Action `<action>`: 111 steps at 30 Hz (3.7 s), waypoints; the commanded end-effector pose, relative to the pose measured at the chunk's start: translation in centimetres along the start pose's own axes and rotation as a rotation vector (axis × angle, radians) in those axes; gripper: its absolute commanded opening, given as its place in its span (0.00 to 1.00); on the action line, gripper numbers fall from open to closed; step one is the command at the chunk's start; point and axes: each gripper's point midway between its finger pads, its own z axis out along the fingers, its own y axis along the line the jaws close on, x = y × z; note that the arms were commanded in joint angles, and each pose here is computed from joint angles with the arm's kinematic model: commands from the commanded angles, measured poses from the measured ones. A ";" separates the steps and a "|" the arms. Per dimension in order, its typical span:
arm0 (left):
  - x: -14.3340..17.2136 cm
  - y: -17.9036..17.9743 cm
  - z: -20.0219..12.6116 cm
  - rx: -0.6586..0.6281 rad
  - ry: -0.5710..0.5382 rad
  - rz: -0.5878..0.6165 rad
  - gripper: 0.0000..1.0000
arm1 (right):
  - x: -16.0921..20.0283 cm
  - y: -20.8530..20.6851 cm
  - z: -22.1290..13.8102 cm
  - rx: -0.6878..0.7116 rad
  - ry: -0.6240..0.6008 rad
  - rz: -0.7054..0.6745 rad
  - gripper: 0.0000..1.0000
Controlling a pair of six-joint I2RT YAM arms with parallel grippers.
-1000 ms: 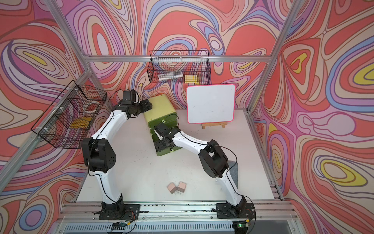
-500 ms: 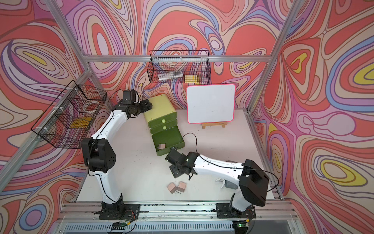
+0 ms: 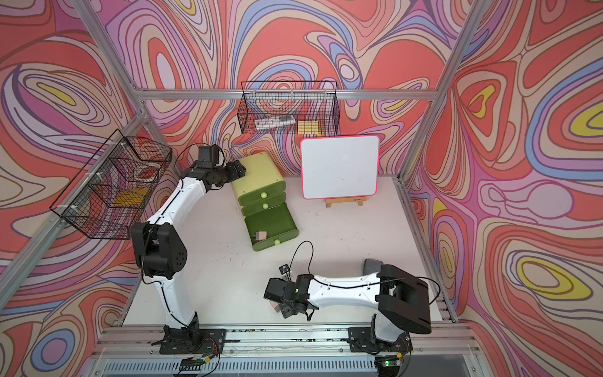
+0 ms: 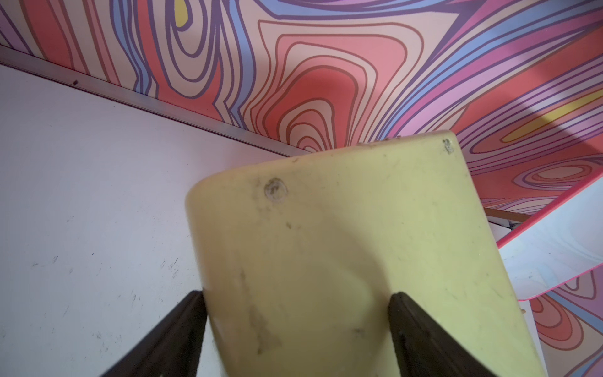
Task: Place the plugs into the drawer by color
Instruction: Pick up the plug from the center of the board, then place the plug in the drawer, then pick up the plug from the center of the board.
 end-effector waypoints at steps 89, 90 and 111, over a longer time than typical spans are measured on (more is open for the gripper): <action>9.6 3.0 2.7 -0.125 0.308 0.027 0.86 | -4.8 5.4 -1.3 -0.126 0.008 -0.148 0.67; 9.5 3.0 2.7 -0.126 0.306 0.028 0.86 | -4.2 5.7 -0.7 -0.126 0.023 -0.150 0.67; 9.1 2.6 2.1 -0.119 0.297 0.030 0.86 | -8.9 1.5 -0.9 0.016 -0.042 -0.156 0.30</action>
